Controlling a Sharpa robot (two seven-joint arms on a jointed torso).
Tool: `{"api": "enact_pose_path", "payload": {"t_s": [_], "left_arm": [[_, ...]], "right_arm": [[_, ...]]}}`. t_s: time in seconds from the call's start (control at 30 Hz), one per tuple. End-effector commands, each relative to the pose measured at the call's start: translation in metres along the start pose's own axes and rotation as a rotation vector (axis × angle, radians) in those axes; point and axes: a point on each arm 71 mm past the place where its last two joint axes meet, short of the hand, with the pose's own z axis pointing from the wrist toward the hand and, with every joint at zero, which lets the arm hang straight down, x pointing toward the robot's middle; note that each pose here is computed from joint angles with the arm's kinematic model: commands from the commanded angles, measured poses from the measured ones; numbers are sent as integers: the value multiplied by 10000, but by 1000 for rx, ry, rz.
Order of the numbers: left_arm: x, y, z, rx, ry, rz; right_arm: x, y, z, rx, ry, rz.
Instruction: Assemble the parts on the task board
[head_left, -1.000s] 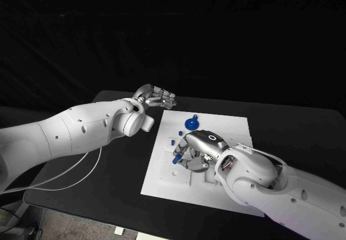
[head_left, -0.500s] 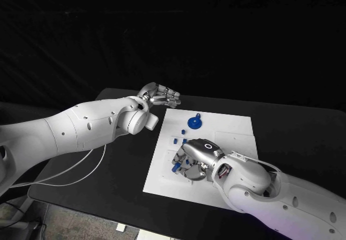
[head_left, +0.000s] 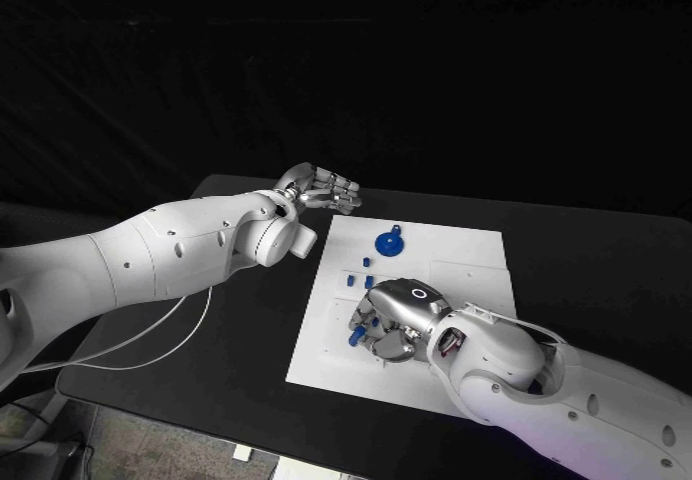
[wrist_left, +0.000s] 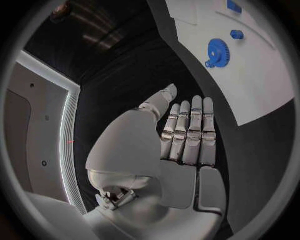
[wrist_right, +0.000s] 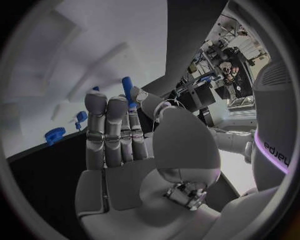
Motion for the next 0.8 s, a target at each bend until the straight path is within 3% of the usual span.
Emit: {"api": "enact_pose_path", "payload": {"t_s": [0.03,0.8], "left_arm": [[18,-13,5,7,13,-9],[23,-11,8,4,15,-9]], "right_arm": [[20,-3,-7,2,20,-30],[93,51,22,8,49,-110]]}}
